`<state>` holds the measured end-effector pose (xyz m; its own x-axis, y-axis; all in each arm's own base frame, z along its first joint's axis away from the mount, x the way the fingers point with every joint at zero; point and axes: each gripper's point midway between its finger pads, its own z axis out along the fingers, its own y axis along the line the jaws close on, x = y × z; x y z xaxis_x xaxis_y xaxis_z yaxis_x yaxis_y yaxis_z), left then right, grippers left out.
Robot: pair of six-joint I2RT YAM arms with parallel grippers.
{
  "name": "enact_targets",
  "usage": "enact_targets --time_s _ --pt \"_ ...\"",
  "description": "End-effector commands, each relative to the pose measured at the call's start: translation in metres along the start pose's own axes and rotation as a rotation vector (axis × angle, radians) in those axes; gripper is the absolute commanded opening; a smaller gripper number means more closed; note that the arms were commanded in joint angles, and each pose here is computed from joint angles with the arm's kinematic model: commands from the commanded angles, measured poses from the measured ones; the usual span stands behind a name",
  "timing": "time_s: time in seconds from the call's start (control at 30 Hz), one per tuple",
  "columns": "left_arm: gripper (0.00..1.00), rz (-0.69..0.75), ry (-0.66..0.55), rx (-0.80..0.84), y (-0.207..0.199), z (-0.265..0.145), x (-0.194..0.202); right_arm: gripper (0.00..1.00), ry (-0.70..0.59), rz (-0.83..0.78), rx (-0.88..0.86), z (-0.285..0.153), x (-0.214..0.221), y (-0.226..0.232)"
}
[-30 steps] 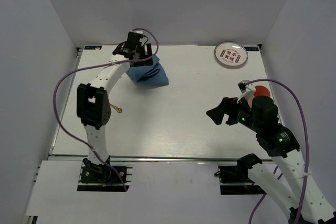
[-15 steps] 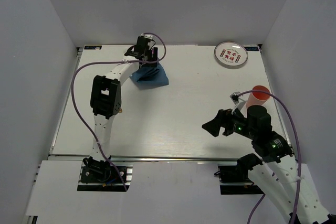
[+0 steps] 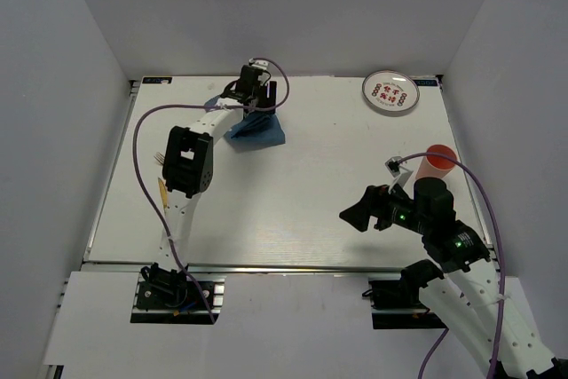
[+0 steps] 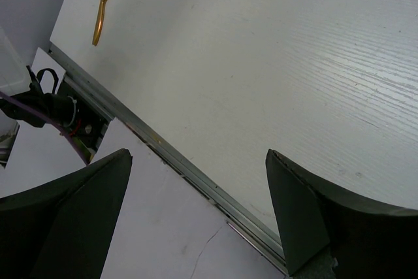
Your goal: Set the dinner table for one person
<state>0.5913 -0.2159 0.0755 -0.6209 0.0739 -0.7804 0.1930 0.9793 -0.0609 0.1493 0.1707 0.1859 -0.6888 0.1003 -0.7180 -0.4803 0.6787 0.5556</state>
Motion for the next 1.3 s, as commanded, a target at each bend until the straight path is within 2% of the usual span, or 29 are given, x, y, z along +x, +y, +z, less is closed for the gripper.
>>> enact_targets --time_s 0.0,0.07,0.2,0.3,0.33,0.4,0.43,0.47,0.63,0.67,0.73,0.77,0.83,0.87,0.9,0.93,0.97,1.0,1.03,1.13,1.27 --pt "0.81 0.011 -0.063 -0.007 -0.006 -0.001 -0.022 0.89 -0.016 -0.023 -0.024 0.000 -0.005 0.005" --pt "0.78 0.013 -0.043 -0.044 0.001 0.007 -0.014 0.89 -0.019 -0.028 -0.023 0.000 -0.006 0.004" --pt "0.48 0.000 -0.047 -0.017 -0.010 0.006 -0.019 0.89 -0.021 -0.033 -0.008 0.001 -0.007 0.002" --pt "0.40 -0.037 -0.118 -0.007 -0.013 -0.016 -0.048 0.89 -0.020 -0.030 -0.011 0.006 -0.007 0.000" --pt "0.33 -0.046 -0.187 0.014 -0.021 -0.035 -0.073 0.89 -0.012 -0.023 -0.012 0.008 -0.006 -0.001" --pt "0.21 -0.052 -0.228 0.031 -0.024 -0.048 -0.087 0.89 -0.003 -0.016 -0.028 0.011 -0.005 0.001" --pt "0.10 -0.060 -0.257 0.039 -0.025 -0.062 -0.101 0.89 -0.003 -0.015 -0.030 0.013 -0.006 0.001" --pt "0.05 -0.064 -0.284 0.063 -0.030 -0.072 -0.116 0.89 -0.004 -0.014 -0.029 0.014 -0.007 0.000" --pt "0.02 -0.081 -0.323 0.245 -0.065 -0.118 -0.144 0.89 -0.054 0.028 0.017 0.030 -0.013 -0.015" --pt "0.00 -0.103 -0.340 0.296 -0.077 -0.138 -0.153 0.89 -0.058 0.044 0.023 0.034 -0.014 -0.018" --pt "0.00 -0.130 -0.325 0.371 -0.094 -0.153 -0.151 0.89 -0.056 0.096 0.060 0.045 -0.015 -0.027" --pt "0.00 -0.164 -0.353 0.413 -0.104 -0.181 -0.161 0.89 -0.078 0.101 0.067 0.049 -0.021 -0.029" --pt "0.00 -0.233 -0.333 0.405 -0.106 -0.190 -0.145 0.89 -0.077 0.121 0.120 0.062 -0.027 -0.042" --pt "0.00 -0.331 -0.369 0.418 -0.106 -0.226 -0.155 0.89 -0.086 0.118 0.134 0.067 -0.034 -0.046" --pt "0.00 -0.392 -0.374 0.394 -0.099 -0.232 -0.149 0.89 -0.056 0.133 0.171 0.077 -0.031 -0.056" --pt "0.00 -0.463 -0.317 0.291 -0.080 -0.216 -0.113 0.89 -0.072 0.129 0.200 0.080 -0.038 -0.062" --pt "0.00 -0.567 -0.343 0.283 -0.071 -0.243 -0.115 0.89 -0.100 0.122 0.202 0.084 -0.050 -0.062" --pt "0.00 -0.603 -0.278 0.217 -0.059 -0.231 -0.074 0.89 -0.091 0.128 0.230 0.091 -0.050 -0.071" --pt "0.00 -0.664 -0.287 0.178 -0.049 -0.236 -0.064 0.89 -0.110 0.129 0.243 0.093 -0.059 -0.076" --pt "0.00 -0.760 -0.235 0.079 -0.024 -0.246 -0.008 0.89 -0.105 0.117 0.282 0.101 -0.067 -0.091" --pt "0.00 -0.787 -0.151 0.035 -0.009 -0.249 0.058 0.89 -0.099 0.136 0.251 0.106 -0.067 -0.092"
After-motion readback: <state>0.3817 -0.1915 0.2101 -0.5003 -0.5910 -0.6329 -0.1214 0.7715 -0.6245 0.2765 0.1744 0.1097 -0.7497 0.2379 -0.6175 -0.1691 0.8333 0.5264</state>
